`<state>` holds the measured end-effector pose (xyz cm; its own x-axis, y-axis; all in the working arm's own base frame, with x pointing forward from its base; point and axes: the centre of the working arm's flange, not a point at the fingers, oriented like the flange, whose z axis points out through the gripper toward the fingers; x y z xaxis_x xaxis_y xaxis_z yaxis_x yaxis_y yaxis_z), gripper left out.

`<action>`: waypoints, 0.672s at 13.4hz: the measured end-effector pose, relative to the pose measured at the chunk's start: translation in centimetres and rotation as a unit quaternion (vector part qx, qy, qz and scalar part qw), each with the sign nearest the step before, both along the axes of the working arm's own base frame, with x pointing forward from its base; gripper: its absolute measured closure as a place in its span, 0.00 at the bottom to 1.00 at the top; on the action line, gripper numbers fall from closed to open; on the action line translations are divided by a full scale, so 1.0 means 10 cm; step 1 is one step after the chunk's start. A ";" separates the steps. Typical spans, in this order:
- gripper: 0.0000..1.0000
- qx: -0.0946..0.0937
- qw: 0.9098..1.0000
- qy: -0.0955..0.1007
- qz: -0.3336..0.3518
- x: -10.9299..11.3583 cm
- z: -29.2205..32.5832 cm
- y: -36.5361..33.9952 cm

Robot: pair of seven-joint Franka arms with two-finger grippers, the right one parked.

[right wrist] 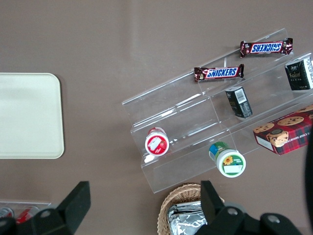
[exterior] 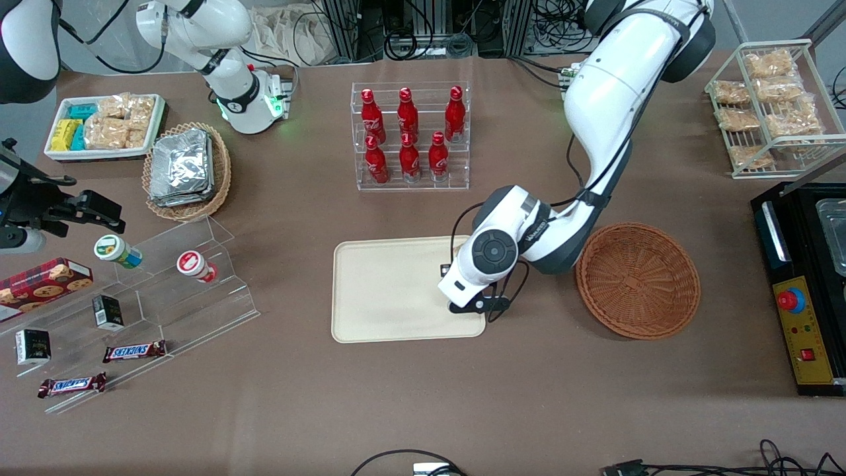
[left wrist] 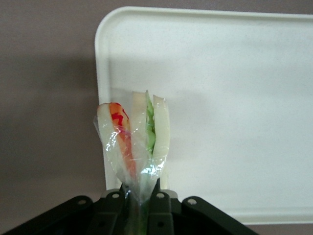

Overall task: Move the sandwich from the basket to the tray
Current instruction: 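Carry the sandwich over the cream tray and lower it onto the tray, then open the left gripper to release the sandwich and raise it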

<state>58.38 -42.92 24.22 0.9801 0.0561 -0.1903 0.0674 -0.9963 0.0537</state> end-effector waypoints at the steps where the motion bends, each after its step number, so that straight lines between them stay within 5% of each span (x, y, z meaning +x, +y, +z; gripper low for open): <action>1: 0.84 0.005 1.000 -0.006 -0.003 -0.02 -0.09 -0.03; 5: 0.81 0.019 1.000 -0.014 -0.015 -0.07 -0.30 -0.10; 9: 0.59 0.019 0.999 -0.024 -0.043 -0.02 -0.27 -0.08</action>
<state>58.14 -43.68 21.48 0.9897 -0.0230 -0.1414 -0.0209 -0.9996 0.0165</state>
